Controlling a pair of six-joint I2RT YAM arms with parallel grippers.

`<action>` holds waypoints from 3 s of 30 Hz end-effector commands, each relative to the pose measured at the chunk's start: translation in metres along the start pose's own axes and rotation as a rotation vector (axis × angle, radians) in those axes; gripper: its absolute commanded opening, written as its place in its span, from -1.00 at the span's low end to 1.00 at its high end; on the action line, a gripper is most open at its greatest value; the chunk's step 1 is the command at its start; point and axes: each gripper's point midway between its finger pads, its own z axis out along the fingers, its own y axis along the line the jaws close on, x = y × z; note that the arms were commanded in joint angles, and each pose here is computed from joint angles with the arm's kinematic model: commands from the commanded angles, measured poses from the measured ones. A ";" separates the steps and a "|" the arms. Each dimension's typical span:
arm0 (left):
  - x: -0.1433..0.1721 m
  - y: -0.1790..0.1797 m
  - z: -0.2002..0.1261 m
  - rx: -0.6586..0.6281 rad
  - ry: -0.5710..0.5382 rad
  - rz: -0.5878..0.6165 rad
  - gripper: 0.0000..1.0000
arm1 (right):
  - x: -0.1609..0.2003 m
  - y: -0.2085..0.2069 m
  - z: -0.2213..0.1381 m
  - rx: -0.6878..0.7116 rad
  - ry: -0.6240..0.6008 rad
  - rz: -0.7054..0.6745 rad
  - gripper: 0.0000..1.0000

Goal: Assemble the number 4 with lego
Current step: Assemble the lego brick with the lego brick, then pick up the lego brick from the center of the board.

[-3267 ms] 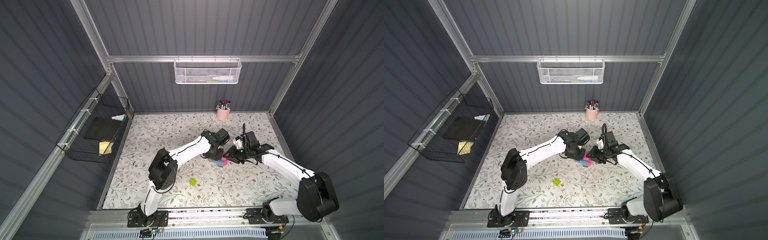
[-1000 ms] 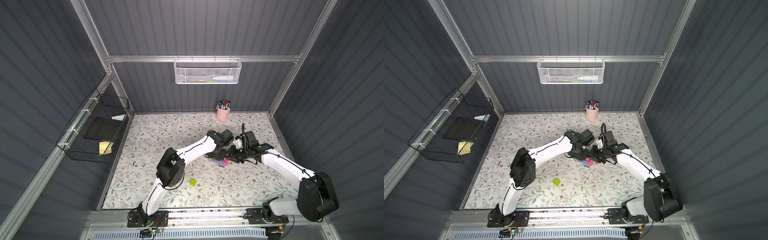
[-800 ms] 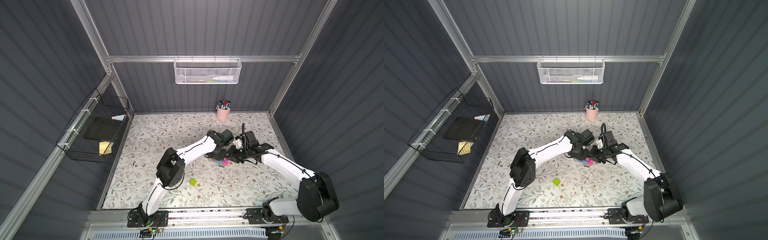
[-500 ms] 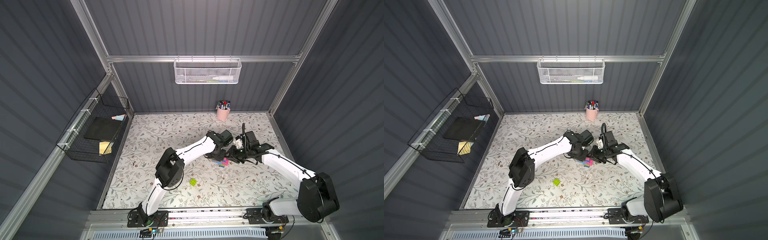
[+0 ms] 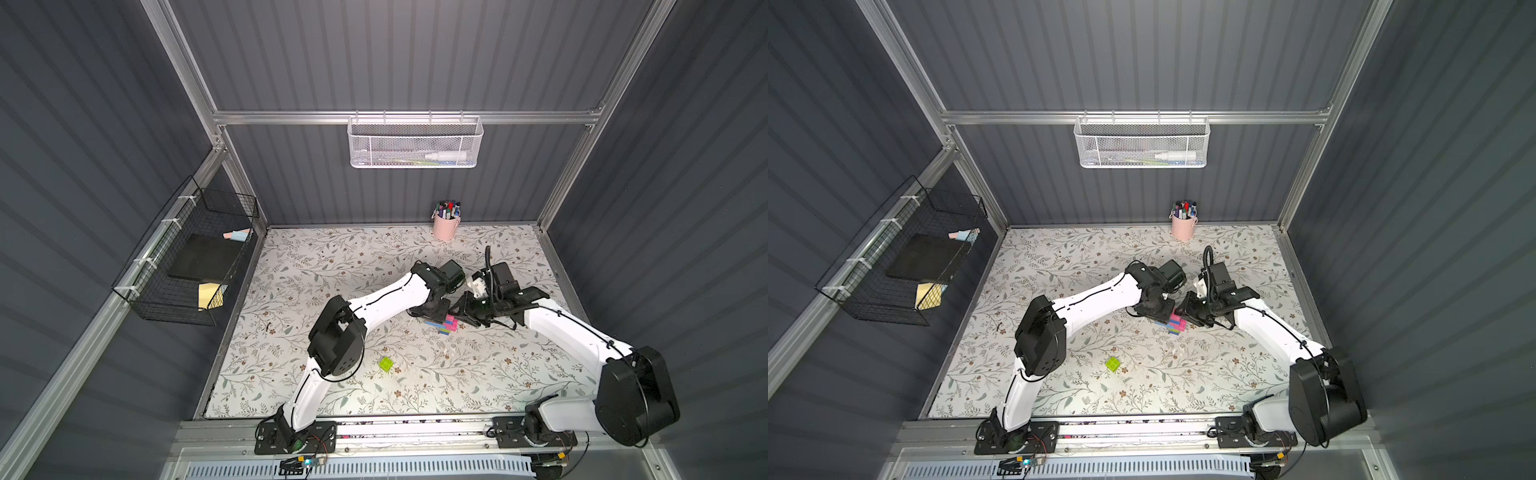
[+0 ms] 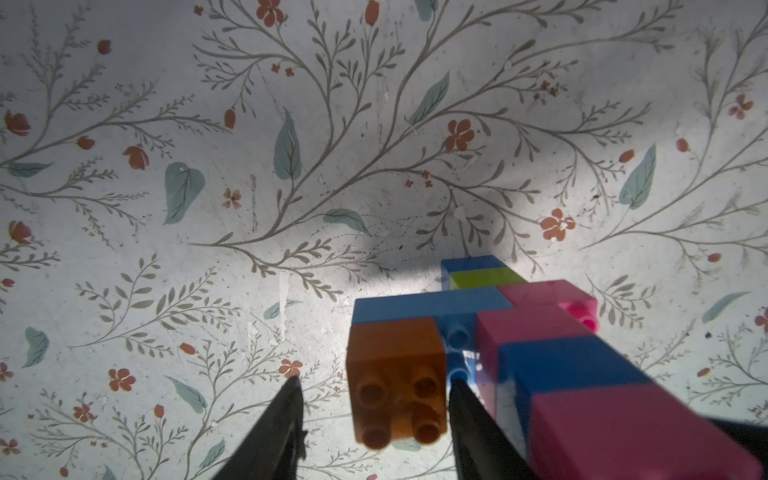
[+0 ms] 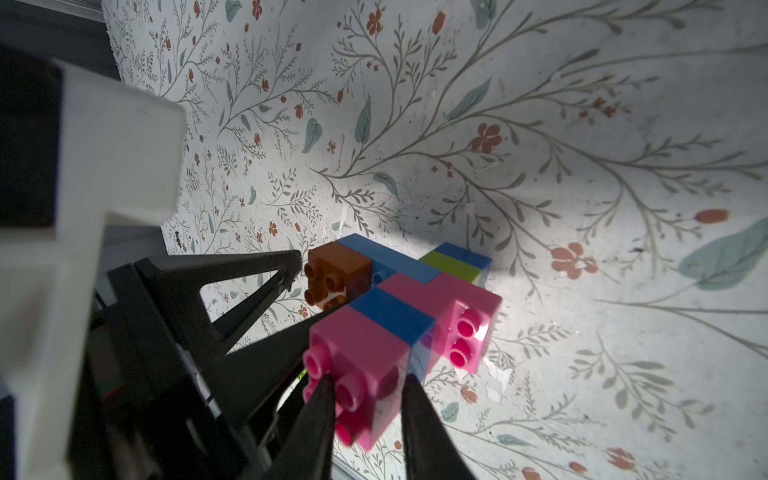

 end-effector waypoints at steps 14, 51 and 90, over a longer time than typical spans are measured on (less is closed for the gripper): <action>-0.009 0.008 -0.039 0.018 -0.094 -0.009 -0.29 | 0.025 -0.040 0.012 0.156 0.096 0.046 -0.41; -0.012 0.009 -0.022 -0.006 -0.080 0.010 -0.46 | 0.026 -0.042 0.013 0.162 0.102 0.047 -0.41; 0.168 0.080 -0.009 0.003 0.233 0.299 0.40 | 0.023 -0.043 0.011 0.181 0.104 0.029 -0.41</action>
